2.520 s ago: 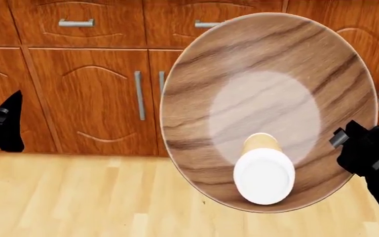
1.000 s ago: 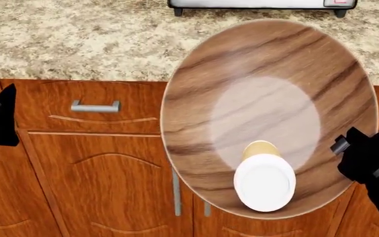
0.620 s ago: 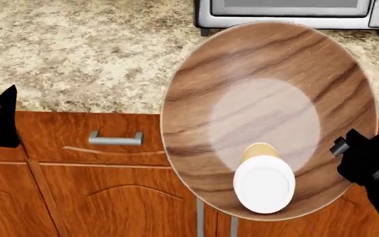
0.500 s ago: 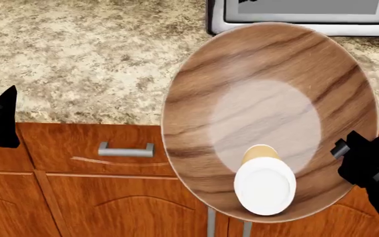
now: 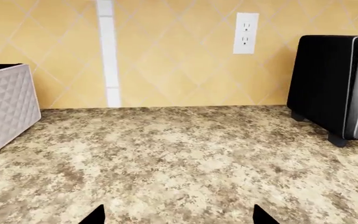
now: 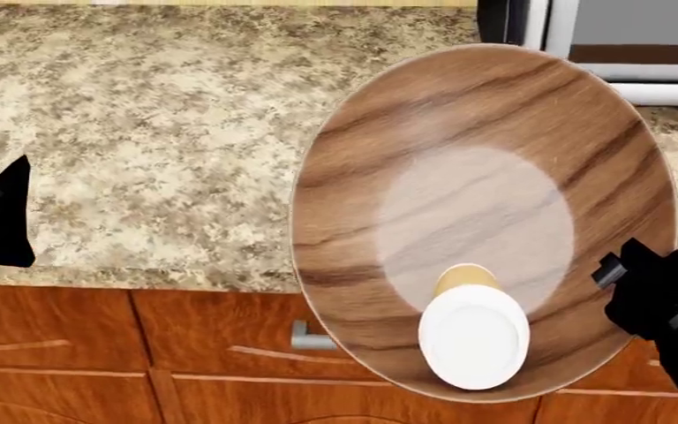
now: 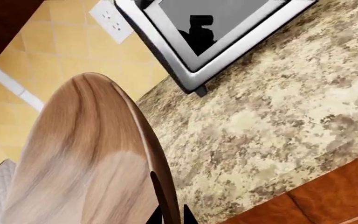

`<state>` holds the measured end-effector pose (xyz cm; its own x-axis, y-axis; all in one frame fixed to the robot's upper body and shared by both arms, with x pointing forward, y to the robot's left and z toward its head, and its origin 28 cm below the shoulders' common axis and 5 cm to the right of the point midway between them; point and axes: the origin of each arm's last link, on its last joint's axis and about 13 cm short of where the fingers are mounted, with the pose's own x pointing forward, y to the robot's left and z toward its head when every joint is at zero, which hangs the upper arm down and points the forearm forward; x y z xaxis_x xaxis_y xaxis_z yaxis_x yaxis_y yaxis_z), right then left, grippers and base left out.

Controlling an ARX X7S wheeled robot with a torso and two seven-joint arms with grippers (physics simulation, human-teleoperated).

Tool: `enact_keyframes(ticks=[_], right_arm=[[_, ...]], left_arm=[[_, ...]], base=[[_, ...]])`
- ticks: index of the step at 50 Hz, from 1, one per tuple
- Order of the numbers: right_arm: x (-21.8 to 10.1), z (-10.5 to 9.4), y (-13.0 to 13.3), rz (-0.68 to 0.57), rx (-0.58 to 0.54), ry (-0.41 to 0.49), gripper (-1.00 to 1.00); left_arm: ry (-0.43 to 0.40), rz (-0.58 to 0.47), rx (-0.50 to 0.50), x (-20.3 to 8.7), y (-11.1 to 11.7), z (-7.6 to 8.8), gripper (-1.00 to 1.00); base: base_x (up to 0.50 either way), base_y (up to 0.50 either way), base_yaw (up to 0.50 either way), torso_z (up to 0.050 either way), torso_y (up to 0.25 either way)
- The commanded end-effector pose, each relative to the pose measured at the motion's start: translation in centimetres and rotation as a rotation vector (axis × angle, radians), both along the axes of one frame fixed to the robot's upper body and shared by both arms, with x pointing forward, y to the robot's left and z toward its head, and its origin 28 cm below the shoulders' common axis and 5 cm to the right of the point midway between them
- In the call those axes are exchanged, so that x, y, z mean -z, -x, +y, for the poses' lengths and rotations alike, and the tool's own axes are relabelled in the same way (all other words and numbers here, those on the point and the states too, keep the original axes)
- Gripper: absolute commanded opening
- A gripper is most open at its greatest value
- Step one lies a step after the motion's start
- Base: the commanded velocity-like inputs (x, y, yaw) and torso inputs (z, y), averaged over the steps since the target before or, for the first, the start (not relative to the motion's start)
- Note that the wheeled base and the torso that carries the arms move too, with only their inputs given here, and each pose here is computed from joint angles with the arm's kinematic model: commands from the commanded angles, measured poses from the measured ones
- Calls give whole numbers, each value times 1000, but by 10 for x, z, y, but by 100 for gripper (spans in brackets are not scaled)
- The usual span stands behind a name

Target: Place the cup inside the bowl on the dining table and move the bowl to any counter.

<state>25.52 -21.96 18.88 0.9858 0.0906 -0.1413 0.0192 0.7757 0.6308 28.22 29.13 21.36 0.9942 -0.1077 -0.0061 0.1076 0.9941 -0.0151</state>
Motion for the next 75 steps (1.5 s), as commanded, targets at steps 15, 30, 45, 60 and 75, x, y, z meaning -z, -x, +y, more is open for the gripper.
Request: enact_keyframes(ticks=[15,30,45,60,75], right_arm=[[-3,1,0,-31,-3,-15,-100],[3,1,0,-11,14,-54,-100],[-1,12,-23,37,-9,-86,-100],[11,26,-56,106,-79,-103,-100],[24,32,-62,168,-119,-97,-100]], left_arm=[[1,0,2,0,0,-1,100],[-2,6,10,2,1,0,100],[2,8,12,4,1,-3,100],[7,13,9,8,1,-5,100],[12,14,10,8,1,-2,100]], base=[[316,463,0,0,1],[468,78,0,0,1],[9,0,0,0,1],[0,0,0,0,1],[0,0,0,1,1]])
